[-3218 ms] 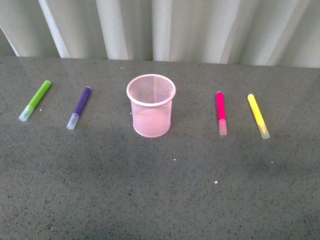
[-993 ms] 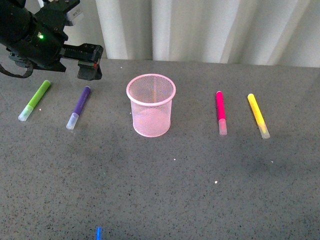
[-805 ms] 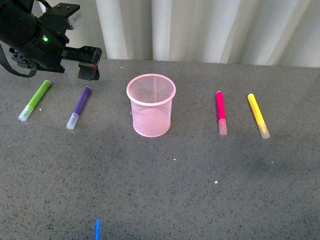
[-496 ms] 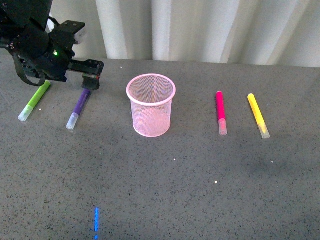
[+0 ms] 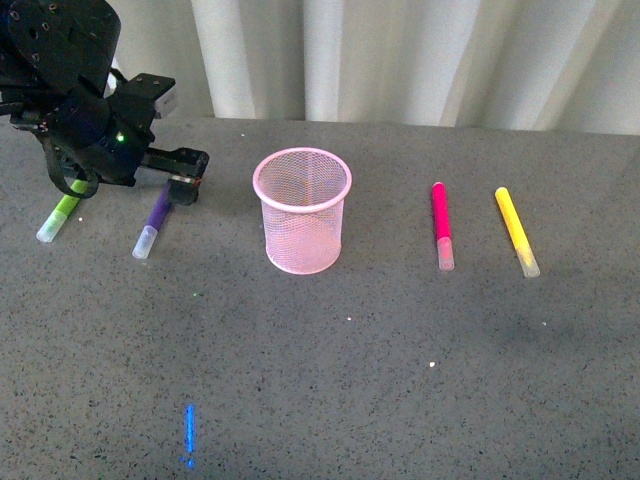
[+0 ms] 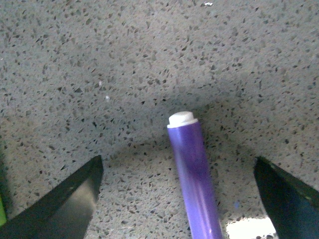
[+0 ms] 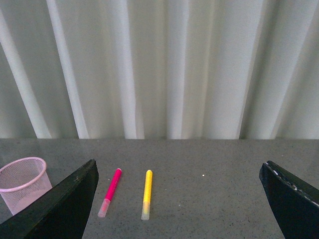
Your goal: Insert purple and pink pens into pink cup
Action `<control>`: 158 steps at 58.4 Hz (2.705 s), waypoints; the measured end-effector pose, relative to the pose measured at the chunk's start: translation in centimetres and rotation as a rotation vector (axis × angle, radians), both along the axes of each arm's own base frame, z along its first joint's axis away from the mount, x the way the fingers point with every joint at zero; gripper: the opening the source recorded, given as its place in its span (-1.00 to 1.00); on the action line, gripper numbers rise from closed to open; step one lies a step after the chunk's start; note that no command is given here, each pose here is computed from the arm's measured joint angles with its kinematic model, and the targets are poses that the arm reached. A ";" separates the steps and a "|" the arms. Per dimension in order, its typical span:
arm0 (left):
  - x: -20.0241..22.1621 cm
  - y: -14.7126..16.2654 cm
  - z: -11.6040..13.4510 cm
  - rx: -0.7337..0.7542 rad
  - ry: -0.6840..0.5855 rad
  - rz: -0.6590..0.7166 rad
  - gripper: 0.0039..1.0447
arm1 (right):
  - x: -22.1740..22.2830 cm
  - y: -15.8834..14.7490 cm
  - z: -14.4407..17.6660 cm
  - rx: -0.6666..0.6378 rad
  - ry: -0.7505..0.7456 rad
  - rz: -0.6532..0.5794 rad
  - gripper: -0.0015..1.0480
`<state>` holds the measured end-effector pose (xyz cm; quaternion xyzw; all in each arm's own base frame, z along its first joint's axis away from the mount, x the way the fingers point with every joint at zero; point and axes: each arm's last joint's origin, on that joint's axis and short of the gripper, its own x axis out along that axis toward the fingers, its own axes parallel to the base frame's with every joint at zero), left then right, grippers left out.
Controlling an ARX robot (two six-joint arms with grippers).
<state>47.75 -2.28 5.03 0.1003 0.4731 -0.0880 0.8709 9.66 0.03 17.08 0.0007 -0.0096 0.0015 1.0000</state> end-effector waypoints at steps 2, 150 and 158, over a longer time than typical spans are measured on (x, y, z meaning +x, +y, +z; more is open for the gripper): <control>0.1 -0.1 0.0 0.006 -0.005 -0.003 0.64 | 0.0 0.0 0.0 0.000 0.000 0.000 0.87; -12.1 -12.5 5.8 -0.720 -0.885 0.353 -0.76 | 0.0 0.0 0.0 0.000 0.000 0.000 0.87; -12.0 -12.5 4.8 -0.709 -0.867 0.373 -0.76 | 0.0 0.0 0.0 0.000 0.000 0.000 0.87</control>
